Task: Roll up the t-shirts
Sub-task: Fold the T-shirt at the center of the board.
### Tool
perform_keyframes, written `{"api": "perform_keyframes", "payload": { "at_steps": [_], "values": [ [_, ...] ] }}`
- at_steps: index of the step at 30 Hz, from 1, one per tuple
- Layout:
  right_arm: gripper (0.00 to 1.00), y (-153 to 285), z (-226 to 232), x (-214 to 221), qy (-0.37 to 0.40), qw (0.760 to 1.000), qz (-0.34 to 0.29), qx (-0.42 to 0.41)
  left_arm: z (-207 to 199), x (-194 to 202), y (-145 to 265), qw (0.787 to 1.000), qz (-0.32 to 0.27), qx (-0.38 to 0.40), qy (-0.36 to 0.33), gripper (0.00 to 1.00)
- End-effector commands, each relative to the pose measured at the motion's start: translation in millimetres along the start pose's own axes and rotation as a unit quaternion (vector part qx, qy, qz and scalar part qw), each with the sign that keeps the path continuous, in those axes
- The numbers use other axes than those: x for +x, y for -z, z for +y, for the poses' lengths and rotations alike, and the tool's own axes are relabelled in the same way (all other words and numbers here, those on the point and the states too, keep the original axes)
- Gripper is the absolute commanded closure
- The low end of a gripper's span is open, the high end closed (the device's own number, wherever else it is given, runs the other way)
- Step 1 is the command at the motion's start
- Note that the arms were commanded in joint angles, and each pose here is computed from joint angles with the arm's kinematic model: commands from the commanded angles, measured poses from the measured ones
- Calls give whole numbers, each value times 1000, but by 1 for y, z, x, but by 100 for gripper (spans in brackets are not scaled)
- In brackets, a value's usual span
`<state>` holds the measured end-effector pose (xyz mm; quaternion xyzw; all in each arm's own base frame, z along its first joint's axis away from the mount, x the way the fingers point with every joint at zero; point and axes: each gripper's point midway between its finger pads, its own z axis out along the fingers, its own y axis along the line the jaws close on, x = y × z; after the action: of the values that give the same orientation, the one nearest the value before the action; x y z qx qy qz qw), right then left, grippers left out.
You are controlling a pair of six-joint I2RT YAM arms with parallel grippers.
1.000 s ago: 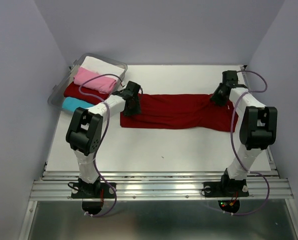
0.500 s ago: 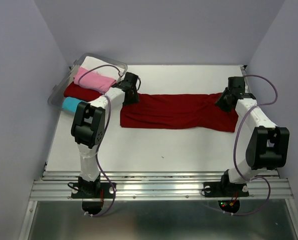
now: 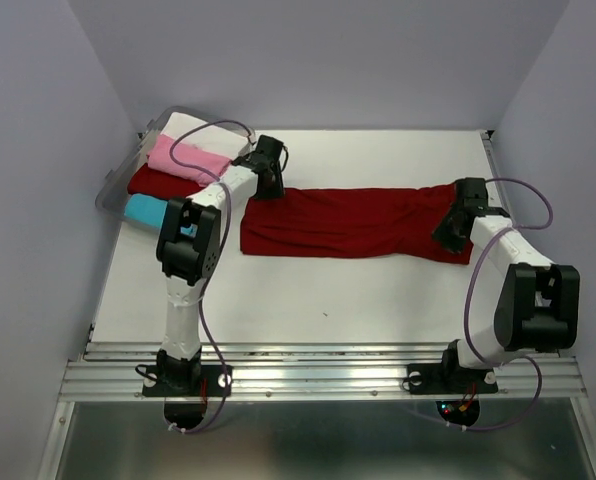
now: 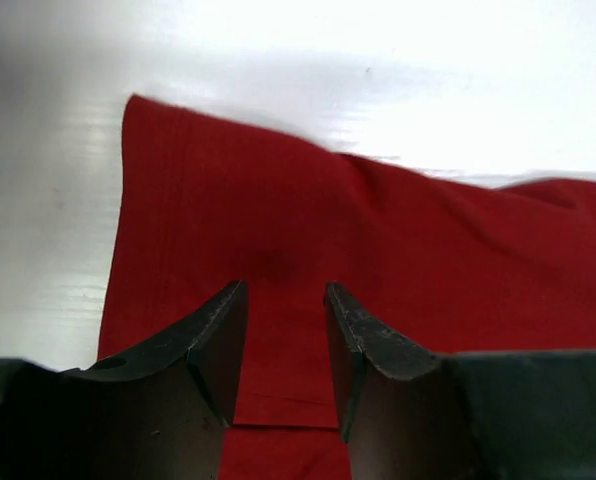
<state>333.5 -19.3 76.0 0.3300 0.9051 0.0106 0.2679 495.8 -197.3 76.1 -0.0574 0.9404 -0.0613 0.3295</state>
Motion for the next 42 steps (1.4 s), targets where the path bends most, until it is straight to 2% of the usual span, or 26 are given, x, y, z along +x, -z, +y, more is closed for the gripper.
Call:
{"api": "perform_keyframes", "payload": {
  "at_steps": [1,6,7,9,14,15,23,24,27,31,35,42],
  "values": [
    [65,-7,-4,-10,-2,1000,-13,16,9,15,13,1000,20,-15,-11,53],
    [66,-16,-5,-13,5,1000,-13,26,25,24,56,999,-10,-26,15,52],
    [66,-19,-9,-14,2,999,-11,32,25,16,76,999,-30,-17,23,52],
    [66,-22,-8,-15,3,999,-11,33,36,30,91,999,-29,-26,35,52],
    [66,-27,-7,-13,2,999,-5,32,62,73,98,997,-7,-51,64,52],
    [66,-26,-6,-13,1,1000,-6,29,69,91,96,996,7,-58,66,50],
    [65,-19,-11,-12,-10,1000,-7,22,81,125,99,991,18,-57,116,44],
    [63,-17,-13,-15,-21,1000,-8,15,82,130,94,991,26,-59,116,44],
    [49,-11,-25,-18,-55,998,-5,-2,81,133,87,991,30,-55,120,38],
    [44,-5,-49,-17,-99,995,3,-16,82,136,78,990,29,-56,124,38],
    [44,-2,-71,-9,-135,991,4,-15,83,135,68,990,27,-62,126,40],
    [43,-18,-72,-7,-156,987,4,-39,84,141,58,988,36,-69,131,58]
  ]
}}
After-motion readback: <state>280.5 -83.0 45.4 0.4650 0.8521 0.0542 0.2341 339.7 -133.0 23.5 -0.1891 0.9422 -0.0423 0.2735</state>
